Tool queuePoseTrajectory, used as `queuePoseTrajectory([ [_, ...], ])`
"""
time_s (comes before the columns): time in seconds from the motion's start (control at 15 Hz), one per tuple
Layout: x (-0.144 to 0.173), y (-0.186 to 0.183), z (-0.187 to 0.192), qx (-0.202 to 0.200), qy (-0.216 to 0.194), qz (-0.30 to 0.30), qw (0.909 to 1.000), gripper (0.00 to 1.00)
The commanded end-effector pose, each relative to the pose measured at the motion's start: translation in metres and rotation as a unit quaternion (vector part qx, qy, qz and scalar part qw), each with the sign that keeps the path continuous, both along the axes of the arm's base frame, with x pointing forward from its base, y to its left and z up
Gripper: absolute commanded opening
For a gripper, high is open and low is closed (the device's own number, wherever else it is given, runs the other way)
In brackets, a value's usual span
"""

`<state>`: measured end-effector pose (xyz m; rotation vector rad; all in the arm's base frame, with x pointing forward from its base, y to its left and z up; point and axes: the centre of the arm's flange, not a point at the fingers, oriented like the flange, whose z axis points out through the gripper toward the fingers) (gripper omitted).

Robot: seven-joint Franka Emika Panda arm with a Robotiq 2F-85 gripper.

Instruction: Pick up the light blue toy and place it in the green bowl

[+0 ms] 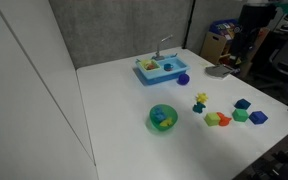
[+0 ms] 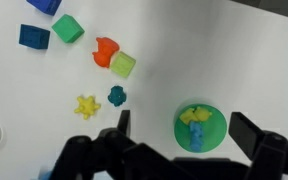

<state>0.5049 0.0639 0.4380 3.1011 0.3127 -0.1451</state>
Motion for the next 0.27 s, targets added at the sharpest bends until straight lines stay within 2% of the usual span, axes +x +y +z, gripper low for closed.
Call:
queuePoseTrajectory([
  [0.0,-0.0015,0.0017,0.0046,0.001,-0.004,0.003,1.0,1.0],
  [0.2,-0.0031,0.0041,0.0081,0.002,-0.007,0.007,0.9999,1.0],
])
